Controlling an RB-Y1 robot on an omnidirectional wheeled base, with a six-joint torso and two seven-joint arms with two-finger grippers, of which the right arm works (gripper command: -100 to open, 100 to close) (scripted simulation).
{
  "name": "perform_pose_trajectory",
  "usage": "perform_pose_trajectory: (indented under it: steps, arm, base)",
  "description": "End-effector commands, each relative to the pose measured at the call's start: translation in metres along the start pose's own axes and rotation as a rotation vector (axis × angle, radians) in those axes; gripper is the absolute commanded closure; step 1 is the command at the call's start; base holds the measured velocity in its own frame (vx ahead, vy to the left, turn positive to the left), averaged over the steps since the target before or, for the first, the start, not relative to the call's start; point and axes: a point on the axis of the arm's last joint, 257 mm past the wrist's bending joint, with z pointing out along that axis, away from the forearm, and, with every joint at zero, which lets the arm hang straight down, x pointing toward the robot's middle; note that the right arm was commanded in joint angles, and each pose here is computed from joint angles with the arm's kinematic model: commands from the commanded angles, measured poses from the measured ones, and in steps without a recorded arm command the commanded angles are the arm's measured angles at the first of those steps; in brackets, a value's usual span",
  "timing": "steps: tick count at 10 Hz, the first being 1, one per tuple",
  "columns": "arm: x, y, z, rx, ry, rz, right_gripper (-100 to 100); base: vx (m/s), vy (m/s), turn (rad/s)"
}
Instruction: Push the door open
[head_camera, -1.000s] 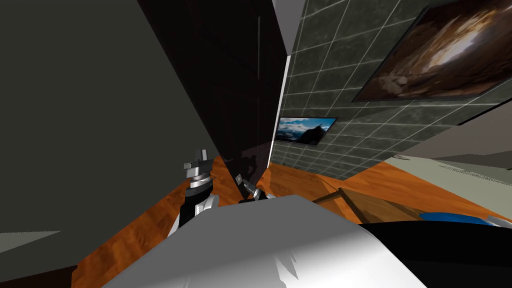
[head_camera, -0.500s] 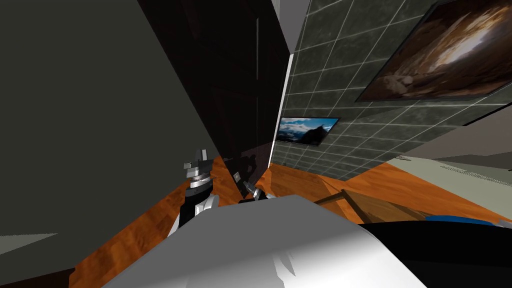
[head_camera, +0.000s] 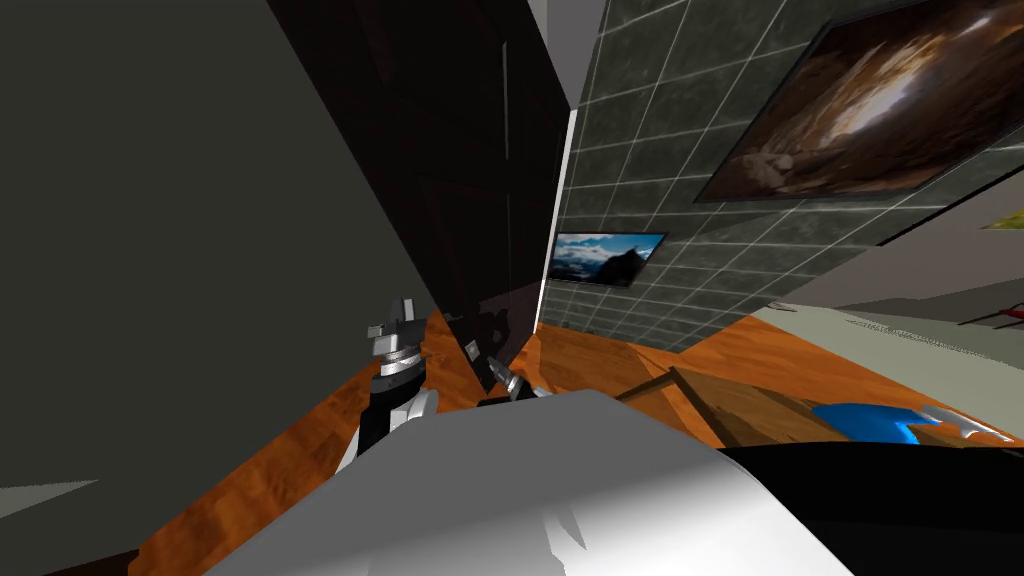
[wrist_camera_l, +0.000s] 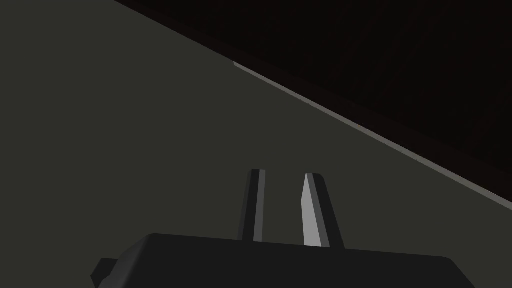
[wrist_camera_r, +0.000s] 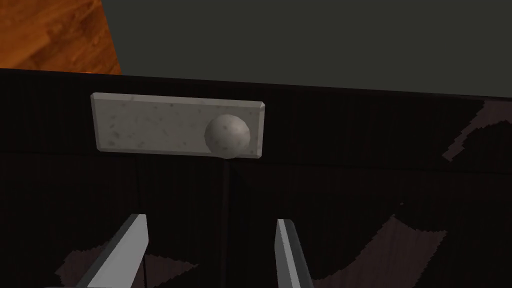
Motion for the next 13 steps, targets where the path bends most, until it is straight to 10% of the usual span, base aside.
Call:
perform_pose_trajectory:
  steps: [1,11,12,13]
  arm:
    - [-0.0114,0.0000,0.0005,0.000,-0.034,0.002,-100]
    - [-0.0209,-0.0005,0.0053,0.000,-0.061,-0.004,-100]
    - [-0.0209,-0.0005,0.0053,0.000,-0.061,-0.004,100]
    - [-0.0209,-0.0005,0.0053,0.000,-0.061,-0.004,100]
  base:
    - [-0.175,0.060,-0.111]
    - [0.084,0.111,0.008]
    - [-0.007,-0.006,-0.013]
    - [-0.029,-0.025,0.000]
